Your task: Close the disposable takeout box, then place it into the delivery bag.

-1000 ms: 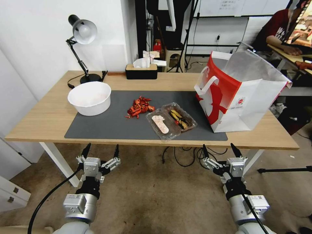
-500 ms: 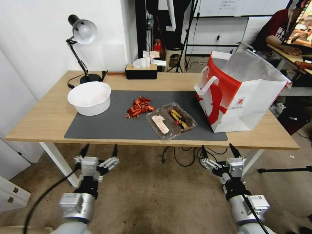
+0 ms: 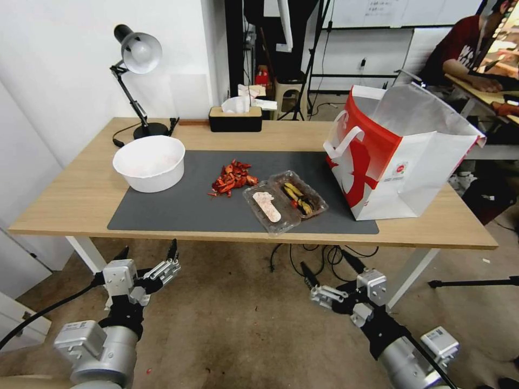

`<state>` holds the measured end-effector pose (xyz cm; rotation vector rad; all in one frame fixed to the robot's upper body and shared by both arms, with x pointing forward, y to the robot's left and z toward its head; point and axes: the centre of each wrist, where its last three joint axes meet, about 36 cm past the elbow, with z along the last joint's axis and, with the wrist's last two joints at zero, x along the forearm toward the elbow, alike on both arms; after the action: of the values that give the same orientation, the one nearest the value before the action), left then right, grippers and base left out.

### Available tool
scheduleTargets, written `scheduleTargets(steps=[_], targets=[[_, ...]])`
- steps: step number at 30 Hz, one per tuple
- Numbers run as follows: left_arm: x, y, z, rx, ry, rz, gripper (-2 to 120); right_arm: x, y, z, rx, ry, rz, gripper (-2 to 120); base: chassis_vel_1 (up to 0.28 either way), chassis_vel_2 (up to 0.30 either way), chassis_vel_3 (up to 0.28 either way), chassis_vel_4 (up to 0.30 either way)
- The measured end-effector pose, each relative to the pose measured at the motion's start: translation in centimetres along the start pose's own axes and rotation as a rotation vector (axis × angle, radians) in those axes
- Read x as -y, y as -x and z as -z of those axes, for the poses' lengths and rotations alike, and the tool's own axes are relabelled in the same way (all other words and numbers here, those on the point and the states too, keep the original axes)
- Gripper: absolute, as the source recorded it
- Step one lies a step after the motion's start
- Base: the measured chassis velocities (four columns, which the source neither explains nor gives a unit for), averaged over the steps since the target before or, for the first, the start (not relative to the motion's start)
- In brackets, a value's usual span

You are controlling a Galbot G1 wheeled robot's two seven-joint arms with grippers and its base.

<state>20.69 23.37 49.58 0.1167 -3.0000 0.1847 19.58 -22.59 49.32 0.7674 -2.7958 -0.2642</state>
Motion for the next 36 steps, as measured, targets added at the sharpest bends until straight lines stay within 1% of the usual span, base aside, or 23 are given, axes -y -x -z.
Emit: scheduleTargets(steps=[1, 5, 7, 8, 15, 20, 23, 26, 27, 30, 31, 32, 35, 36], targets=[[-0.1, 0.1, -0.3, -0.003, 0.002, 0.001, 100, -0.1, -0.2, -0.1, -0.015, 0.023, 0.032, 100, 0.000, 0.000, 0.000, 0.000], [-0.1, 0.2, -0.5, -0.001, 0.002, -0.003, 100, 0.1, -0.3, -0.2, -0.016, 0.046, 0.054, 100, 0.000, 0.000, 0.000, 0.000], [-0.1, 0.4, -0.7, -0.001, 0.002, -0.007, 100, 2.1, -0.2, -0.5, 0.026, 0.011, 0.018, 100, 0.000, 0.000, 0.000, 0.000], [-0.2, 0.6, -0.9, -0.002, 0.001, -0.008, 100, 2.6, -0.1, -0.5, 0.034, 0.001, 0.008, 100, 0.000, 0.000, 0.000, 0.000], [-0.3, 1.0, -1.8, -0.012, -0.008, -0.012, 100, 3.8, 0.1, -0.7, 0.045, -0.032, -0.016, 100, 0.000, 0.000, 0.000, 0.000], [-0.4, 1.3, -2.1, -0.016, -0.015, -0.016, 100, 4.3, 0.4, -0.6, 0.051, -0.057, -0.012, 100, 0.000, 0.000, 0.000, 0.000], [-0.4, 1.4, -2.3, -0.011, -0.032, -0.021, 100, 4.8, 0.6, -0.4, 0.059, -0.081, -0.001, 100, 0.000, 0.000, 0.000, 0.000], [-0.5, 1.4, -2.4, -0.008, -0.047, -0.031, 100, 5.7, 1.1, 0.2, 0.068, -0.123, 0.036, 100, 0.000, 0.000, 0.000, 0.000], [-0.5, 1.4, -2.4, -0.008, -0.047, -0.031, 100, 5.7, 1.1, 0.2, 0.068, -0.123, 0.036, 100, 0.000, 0.000, 0.000, 0.000], [-0.5, 1.4, -2.3, -0.007, -0.065, -0.039, 100, 7.2, 1.8, 1.0, 0.078, -0.189, 0.092, 100, 0.000, 0.000, 0.000, 0.000], [-0.5, 1.3, -2.2, -0.003, -0.075, -0.039, 100, 7.9, 2.4, 1.9, 0.089, -0.221, 0.129, 100, 0.000, 0.000, 0.000, 0.000], [-0.5, 1.3, -2.2, -0.003, -0.075, -0.039, 100, 7.9, 2.4, 1.9, 0.089, -0.221, 0.129, 100, 0.000, 0.000, 0.000, 0.000], [-0.3, 1.1, -2.2, -0.004, -0.083, -0.033, 100, 9.5, 3.4, 3.8, 0.096, -0.279, 0.199, 100, 0.000, 0.000, 0.000, 0.000], [-0.3, 1.1, -2.2, -0.004, -0.083, -0.033, 100, 9.5, 3.4, 3.8, 0.096, -0.279, 0.199, 100, 0.000, 0.000, 0.000, 0.000]])
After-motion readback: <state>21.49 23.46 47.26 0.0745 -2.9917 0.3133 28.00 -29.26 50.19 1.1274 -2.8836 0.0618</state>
